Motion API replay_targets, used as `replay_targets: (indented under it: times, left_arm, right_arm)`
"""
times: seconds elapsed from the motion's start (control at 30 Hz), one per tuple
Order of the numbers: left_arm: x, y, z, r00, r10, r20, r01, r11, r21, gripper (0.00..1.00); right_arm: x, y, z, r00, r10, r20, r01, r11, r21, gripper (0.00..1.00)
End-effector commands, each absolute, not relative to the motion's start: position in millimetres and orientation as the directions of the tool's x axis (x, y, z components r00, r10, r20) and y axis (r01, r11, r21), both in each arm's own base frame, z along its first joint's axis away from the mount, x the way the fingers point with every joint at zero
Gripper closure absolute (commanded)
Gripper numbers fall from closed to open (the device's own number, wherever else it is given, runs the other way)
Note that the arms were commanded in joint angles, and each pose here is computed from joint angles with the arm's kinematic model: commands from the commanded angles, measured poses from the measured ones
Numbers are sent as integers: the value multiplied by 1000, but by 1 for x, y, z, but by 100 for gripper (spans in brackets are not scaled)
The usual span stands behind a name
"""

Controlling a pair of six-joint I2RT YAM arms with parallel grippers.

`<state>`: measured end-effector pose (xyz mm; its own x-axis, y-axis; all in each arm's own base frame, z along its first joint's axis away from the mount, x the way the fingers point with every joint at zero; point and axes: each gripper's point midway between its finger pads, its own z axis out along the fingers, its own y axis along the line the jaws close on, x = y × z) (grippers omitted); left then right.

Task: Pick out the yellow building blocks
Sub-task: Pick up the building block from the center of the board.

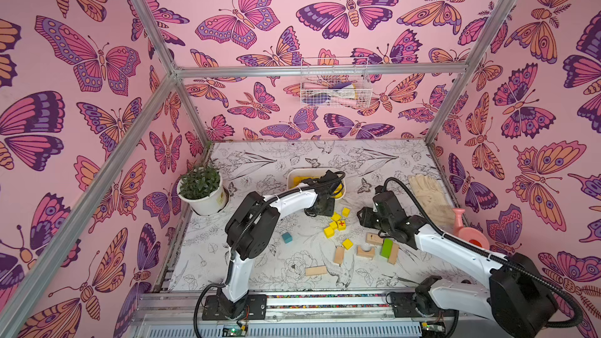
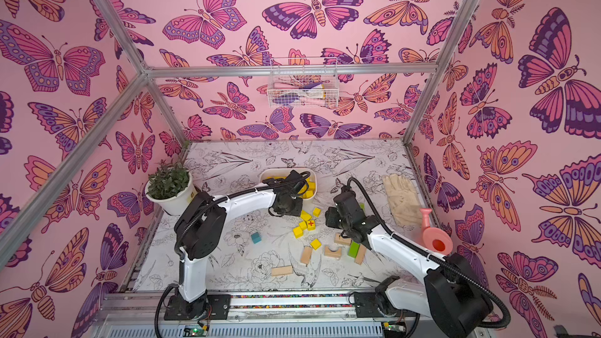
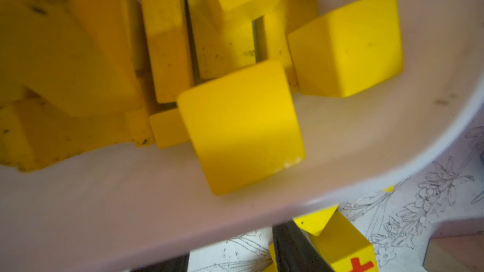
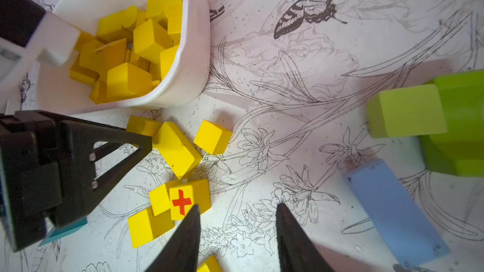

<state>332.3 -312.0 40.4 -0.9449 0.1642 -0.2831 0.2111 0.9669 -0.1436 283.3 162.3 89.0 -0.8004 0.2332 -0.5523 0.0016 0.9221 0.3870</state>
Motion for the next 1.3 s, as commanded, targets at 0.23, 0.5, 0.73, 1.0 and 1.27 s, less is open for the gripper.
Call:
replay_targets:
  times: [0.23,0.5,0.73,1.0,1.27]
  left_arm:
    - [328,-306,29,-962,164,-219,186,979,-84,53]
    - [326,-306,28,-962,171,-211,193,977,-88,65]
    - [323,-303,29,-960,185,-210,206,975,-86,71]
    - [307,-288,35,-941,242,-238,265,962,-71,72]
    - [286,-281,50,-890,320,-325,380,914,-141,73]
  right_arm:
    - [285,157,93,-790,289,-540,21,894,448,52]
    - [285,155,92,-791,299,-534,29,890,455,52]
    - [285,153,92,-789,301,-536,35,893,449,52]
    - [286,152,90,-790,306,-531,46,894,446,51]
    - [287,152,88,-793,312,-524,58,894,445,51]
